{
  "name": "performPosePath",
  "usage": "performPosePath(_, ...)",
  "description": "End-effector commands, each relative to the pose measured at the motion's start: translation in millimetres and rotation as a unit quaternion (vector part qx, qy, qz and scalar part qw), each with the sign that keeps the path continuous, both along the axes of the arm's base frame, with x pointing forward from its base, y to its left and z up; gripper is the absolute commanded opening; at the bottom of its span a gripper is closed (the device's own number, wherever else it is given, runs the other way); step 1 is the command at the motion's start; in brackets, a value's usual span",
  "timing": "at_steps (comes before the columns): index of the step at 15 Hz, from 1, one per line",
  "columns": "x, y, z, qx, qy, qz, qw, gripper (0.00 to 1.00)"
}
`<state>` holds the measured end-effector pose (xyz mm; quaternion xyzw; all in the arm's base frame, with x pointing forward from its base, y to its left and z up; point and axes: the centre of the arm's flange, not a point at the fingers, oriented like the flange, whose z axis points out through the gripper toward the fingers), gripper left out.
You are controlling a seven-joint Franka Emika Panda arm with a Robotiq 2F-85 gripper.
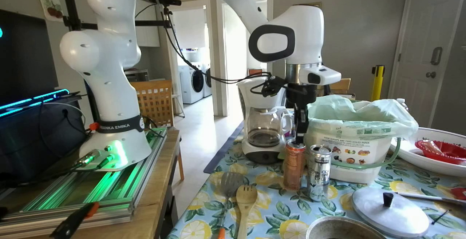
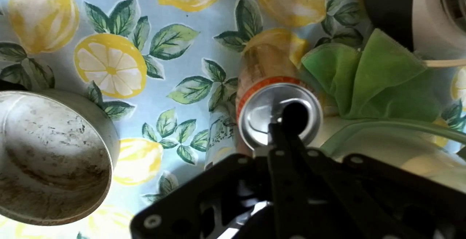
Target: Put both cans into the bin
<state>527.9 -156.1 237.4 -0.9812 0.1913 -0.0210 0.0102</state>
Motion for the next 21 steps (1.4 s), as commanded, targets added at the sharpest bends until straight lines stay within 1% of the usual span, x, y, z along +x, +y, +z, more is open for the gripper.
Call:
performPosePath(1, -3.0, 0.2, 3.8, 0.010, 0.005, -0.002, 0.9999, 0.00)
performPosePath(7, -3.9, 0.9, 4.7, 0.010, 0.002, -0.002, 0.9999, 0.00)
performPosePath(11, -9.4, 3.4, 15.6, 0.019, -0.016, 0.005, 0.9997, 0.00)
performPosePath(16, -16.1, 10.2, 50.5, 0.036, -0.055, 0.035, 0.9972, 0.00)
performPosePath(21, -21.5, 16.0, 92.9, 0.052, -0.102, 0.068, 0.9911, 0.00)
